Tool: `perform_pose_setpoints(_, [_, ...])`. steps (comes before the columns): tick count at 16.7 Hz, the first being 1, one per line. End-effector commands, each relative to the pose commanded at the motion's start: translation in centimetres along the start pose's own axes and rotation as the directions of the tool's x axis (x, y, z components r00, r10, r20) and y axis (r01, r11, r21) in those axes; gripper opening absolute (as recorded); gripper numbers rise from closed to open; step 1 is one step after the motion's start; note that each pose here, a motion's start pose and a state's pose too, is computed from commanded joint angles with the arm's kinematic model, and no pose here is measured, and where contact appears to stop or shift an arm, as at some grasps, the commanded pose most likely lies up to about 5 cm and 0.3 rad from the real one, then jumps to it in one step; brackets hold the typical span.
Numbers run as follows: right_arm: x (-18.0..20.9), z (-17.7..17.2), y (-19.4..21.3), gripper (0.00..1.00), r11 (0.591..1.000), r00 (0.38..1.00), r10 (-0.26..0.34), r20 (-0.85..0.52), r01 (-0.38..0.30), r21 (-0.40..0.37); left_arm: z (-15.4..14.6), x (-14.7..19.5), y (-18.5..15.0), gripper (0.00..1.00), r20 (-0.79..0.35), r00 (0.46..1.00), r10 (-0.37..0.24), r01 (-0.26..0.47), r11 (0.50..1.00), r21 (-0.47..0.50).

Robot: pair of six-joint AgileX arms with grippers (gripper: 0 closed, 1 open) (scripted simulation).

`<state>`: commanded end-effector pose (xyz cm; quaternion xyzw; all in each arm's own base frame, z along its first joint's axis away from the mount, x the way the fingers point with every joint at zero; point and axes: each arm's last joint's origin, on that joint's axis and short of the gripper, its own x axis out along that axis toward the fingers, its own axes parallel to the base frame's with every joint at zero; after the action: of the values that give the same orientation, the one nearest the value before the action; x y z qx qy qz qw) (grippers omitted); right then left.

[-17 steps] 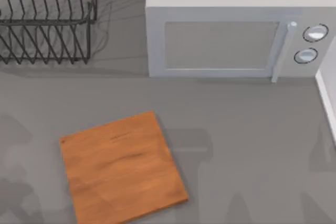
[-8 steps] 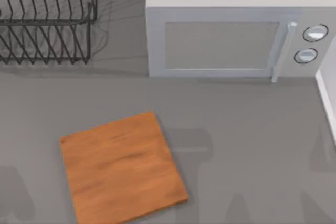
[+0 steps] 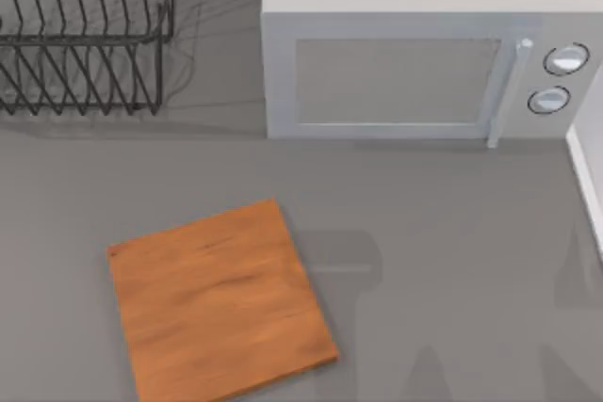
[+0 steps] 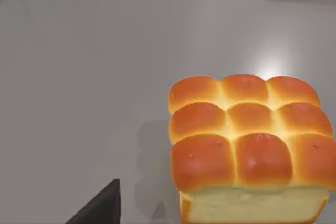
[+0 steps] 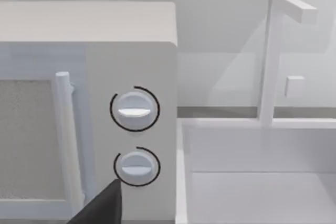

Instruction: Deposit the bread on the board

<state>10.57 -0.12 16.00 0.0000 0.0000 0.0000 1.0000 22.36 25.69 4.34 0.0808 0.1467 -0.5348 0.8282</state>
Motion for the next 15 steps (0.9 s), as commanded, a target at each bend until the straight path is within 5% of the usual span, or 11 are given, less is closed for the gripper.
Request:
perform_pose_setpoints(9, [0.0, 0.0, 0.0, 1.0, 1.0, 1.0, 0.0, 0.0, 0.0, 0.0, -0.8, 0.4, 0.0, 1.0, 0.024, 1.0, 0.018, -0.019, 0.999, 0.036])
perform_pose_setpoints(15, [0.0, 0.0, 0.0, 1.0, 1.0, 1.0, 0.0, 0.0, 0.0, 0.0, -1.2, 4.1, 0.1, 1.0, 0.033, 0.999, 0.02, -0.021, 1.0, 0.017])
